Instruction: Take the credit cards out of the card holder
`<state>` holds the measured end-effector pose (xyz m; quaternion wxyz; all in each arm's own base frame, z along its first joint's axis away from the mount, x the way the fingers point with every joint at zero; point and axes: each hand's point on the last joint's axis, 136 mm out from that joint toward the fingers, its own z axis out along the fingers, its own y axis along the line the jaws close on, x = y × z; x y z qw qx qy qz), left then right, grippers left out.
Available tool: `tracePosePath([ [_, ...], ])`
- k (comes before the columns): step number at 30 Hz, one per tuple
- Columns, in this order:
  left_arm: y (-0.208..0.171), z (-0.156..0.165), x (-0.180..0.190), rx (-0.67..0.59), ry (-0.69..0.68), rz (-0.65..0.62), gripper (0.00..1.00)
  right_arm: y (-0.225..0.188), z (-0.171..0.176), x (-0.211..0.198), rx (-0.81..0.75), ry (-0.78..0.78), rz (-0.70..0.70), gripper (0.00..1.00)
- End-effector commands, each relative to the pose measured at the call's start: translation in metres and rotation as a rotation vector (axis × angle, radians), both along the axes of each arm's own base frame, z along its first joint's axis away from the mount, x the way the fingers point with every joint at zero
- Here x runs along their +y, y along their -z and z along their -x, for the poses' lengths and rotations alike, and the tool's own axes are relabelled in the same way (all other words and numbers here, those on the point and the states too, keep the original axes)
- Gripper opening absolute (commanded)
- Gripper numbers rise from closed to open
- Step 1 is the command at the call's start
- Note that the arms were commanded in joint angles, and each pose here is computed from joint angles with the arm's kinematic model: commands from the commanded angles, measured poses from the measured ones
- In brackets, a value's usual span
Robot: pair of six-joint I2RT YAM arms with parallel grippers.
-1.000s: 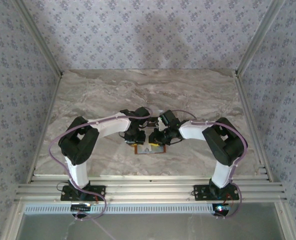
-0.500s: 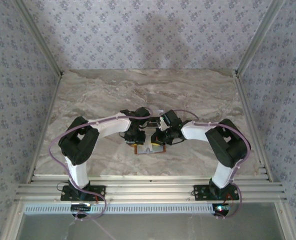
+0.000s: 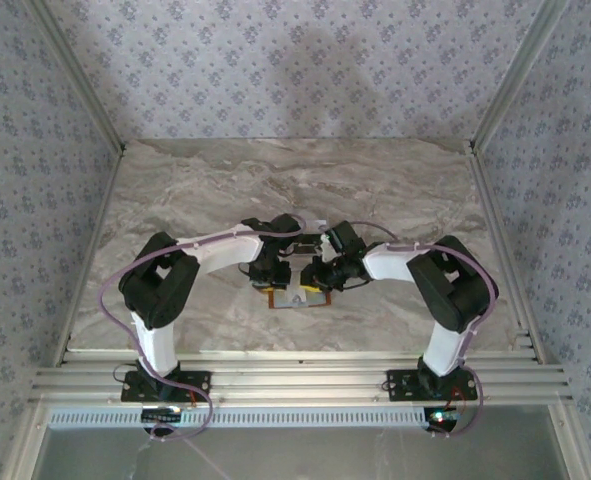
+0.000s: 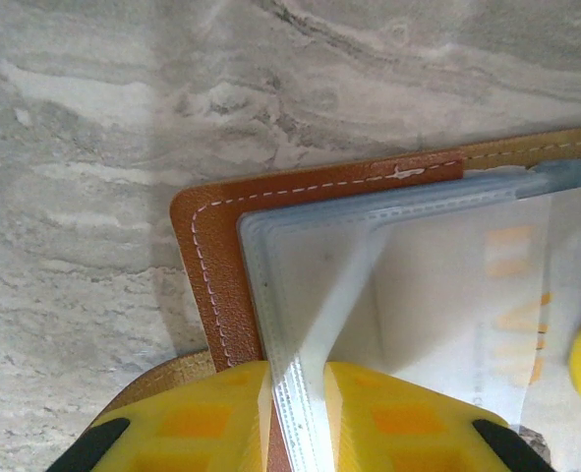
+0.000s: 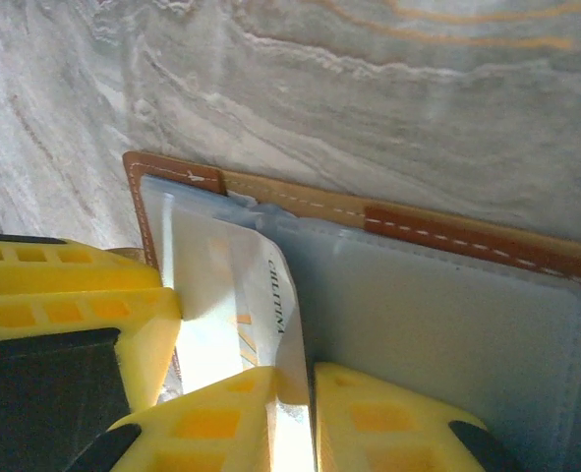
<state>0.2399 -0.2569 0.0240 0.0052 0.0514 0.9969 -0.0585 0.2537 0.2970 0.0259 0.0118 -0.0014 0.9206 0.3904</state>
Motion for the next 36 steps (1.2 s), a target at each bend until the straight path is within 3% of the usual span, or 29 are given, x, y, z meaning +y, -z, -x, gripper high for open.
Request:
tracePosePath([
  [1, 0.019, 0.017, 0.013, 0.071, 0.031, -0.086, 0.23, 0.020, 0.008, -0.005, 0.057, 0.012, 0.032, 0.19],
  [11, 0.015, 0.019, 0.015, 0.066, 0.028, -0.087, 0.23, 0.006, 0.001, -0.027, -0.013, 0.034, 0.124, 0.03],
  [21, -0.001, 0.016, 0.011, 0.031, 0.017, -0.043, 0.23, -0.028, -0.005, -0.048, -0.106, 0.022, 0.182, 0.00],
  [30, -0.022, 0.005, 0.000, -0.017, 0.027, 0.007, 0.23, -0.061, -0.013, -0.054, -0.263, -0.082, 0.218, 0.00],
  [36, -0.042, -0.005, 0.001, -0.068, 0.003, 0.053, 0.24, -0.082, -0.018, -0.058, -0.427, -0.286, 0.264, 0.00],
])
